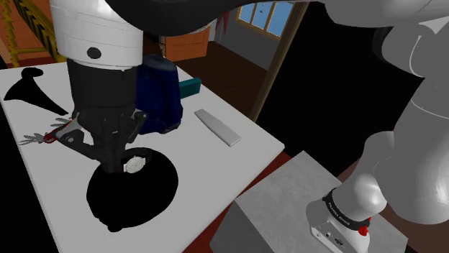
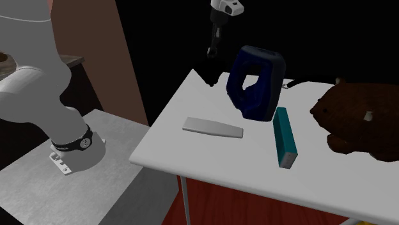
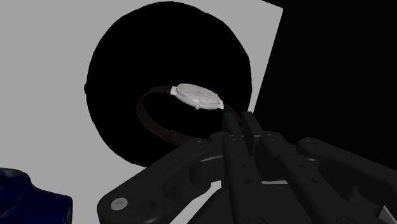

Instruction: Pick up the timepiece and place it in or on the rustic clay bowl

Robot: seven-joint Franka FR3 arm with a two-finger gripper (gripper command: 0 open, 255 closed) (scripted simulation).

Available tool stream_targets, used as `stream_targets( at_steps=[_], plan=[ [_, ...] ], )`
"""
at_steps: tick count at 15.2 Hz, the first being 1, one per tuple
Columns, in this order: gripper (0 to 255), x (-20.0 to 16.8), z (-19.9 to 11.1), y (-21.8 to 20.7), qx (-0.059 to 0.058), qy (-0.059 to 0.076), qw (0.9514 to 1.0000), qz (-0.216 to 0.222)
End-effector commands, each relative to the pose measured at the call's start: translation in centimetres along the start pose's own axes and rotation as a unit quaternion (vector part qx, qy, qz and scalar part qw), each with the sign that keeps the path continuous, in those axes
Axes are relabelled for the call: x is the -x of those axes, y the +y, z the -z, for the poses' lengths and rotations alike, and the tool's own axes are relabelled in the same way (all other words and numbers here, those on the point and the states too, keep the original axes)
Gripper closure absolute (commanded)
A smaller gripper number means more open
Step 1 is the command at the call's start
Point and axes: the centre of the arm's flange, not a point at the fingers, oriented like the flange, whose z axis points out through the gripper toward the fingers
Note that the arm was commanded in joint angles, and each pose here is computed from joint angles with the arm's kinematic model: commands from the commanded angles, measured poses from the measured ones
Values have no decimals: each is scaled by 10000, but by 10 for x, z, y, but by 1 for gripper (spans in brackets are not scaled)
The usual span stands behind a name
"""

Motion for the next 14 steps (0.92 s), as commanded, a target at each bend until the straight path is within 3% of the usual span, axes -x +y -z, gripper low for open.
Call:
stream_targets(
  at_steps=[1,8,14],
  plan=[
    [255,-1,-11,3,0,2,10000,0],
    [255,-6,-48,13,0,2,10000,0],
    [255,-6,-48,13,0,2,10000,0]
  ],
)
